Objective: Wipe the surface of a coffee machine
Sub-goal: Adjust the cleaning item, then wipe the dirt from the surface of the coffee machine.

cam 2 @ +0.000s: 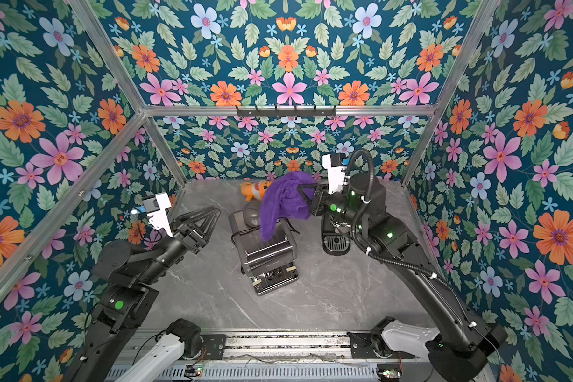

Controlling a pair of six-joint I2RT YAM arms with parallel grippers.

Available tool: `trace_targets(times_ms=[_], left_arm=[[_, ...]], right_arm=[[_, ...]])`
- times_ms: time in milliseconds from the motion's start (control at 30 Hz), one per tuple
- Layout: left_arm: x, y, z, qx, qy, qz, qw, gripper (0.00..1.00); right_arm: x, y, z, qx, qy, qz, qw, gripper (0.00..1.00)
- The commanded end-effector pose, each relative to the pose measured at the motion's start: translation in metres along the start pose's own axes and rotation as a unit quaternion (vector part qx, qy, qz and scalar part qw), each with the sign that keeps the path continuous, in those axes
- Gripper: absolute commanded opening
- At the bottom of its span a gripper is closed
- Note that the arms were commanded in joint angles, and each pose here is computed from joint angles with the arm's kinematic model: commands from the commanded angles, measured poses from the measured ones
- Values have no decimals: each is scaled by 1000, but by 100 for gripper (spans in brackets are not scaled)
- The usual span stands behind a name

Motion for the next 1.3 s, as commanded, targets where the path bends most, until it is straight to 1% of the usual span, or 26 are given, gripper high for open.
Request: trace_targets(times_ms=[0, 100, 133, 200, 267, 400, 567, 667, 867, 1067, 1100, 1267], left_arm=[[43, 2, 27, 49, -2, -180, 982, 50], [65, 7, 44, 87, -16, -259, 962, 50], [70, 9, 48, 99, -19, -269, 958, 50], [77, 14, 57, 121, -29, -281, 952, 51], [82, 19, 65, 138, -42, -278, 950, 51], [93, 24, 78, 159, -67, -282, 944, 51], [102, 26, 87, 173, -87, -272, 943, 51], [108, 27, 90, 179, -96, -270, 941, 52], [117, 24, 95, 185, -107, -274, 938, 52], [123, 20, 100, 185, -112, -282, 935, 52], [123, 19, 100, 185, -113, -283, 934, 52], [122, 18, 99, 182, -113, -281, 935, 52]], right_arm=[[-19, 9, 4, 59, 39, 31, 997, 0], [-28, 30, 2, 98, 26, 57, 993, 0], [-32, 37, 3, 111, 24, 62, 992, 0], [-37, 52, 5, 138, 21, 61, 988, 0], [-43, 65, 10, 155, 26, 53, 986, 0], [-58, 86, 27, 193, 50, 46, 979, 0], [-77, 108, 55, 232, 85, 25, 969, 0], [-88, 116, 71, 255, 104, 28, 961, 0], [-108, 119, 97, 278, 121, 57, 951, 0], [-115, 123, 107, 292, 124, 73, 945, 0], [-125, 130, 117, 306, 129, 88, 939, 0], [-128, 129, 122, 313, 129, 106, 935, 0]])
Point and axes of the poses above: each gripper's point midway between its finger pads, its own y axis out along the fingers, its own x axis along the line the jaws close on, z = x × y, the point moved 10 cm from there along -y, back along the fingers, and after that the axes turned 1 degree about y, right-handed, at the moved point
